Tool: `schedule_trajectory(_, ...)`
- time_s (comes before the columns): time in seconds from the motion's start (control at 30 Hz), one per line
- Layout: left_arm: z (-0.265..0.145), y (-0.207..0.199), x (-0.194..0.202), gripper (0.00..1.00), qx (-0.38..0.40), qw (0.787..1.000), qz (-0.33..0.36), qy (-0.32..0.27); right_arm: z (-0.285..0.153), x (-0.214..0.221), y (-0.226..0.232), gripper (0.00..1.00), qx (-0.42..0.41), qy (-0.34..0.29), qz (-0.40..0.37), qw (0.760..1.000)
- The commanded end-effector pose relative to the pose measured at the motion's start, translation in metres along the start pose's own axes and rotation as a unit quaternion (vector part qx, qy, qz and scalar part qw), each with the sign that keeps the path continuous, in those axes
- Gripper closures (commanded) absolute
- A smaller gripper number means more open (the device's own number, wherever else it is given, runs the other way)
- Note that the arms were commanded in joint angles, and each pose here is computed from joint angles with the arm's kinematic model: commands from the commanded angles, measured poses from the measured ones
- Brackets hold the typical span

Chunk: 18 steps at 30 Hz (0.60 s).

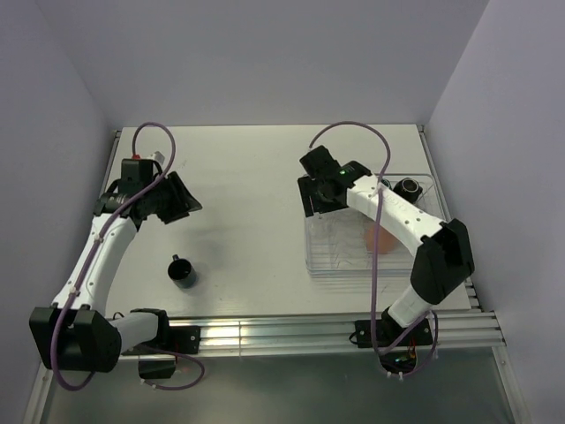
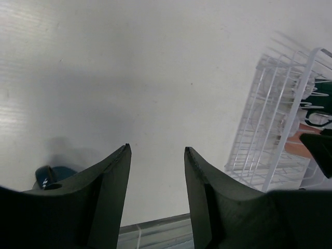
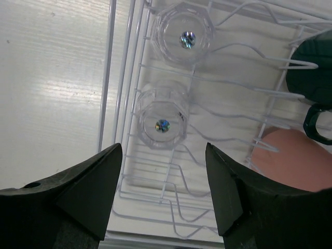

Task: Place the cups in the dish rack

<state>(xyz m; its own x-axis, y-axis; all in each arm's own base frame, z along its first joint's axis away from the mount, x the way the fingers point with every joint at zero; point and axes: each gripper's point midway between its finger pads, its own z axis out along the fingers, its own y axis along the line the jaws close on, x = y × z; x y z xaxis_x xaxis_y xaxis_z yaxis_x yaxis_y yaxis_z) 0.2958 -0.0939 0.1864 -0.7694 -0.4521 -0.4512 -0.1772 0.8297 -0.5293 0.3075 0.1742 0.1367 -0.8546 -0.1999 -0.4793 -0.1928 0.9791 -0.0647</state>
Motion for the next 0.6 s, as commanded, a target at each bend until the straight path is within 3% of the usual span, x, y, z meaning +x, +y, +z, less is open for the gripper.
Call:
schedule_trajectory(0.0, -0.019, 0.021, 0.011, 0.49, -0.056, 0.998, -0.027, -0.017, -0.028, -0.008, -0.004, 0.27, -0.012, -0.047, 0.015, 0.999)
schedule_trajectory(0.33, -0.039, 0.066, 0.063, 0.54, -0.138, 0.988, -0.075, 0.006, -0.056, -0.008, -0.004, 0.27, -0.049, -0.098, 0.042, 0.993)
schedule_trajectory(0.57, -0.039, 0.076, 0.078, 0.57, -0.15, 0.984, -0.094, 0.012, -0.057, -0.005, -0.001, 0.27, -0.064, -0.105, 0.046, 0.991)
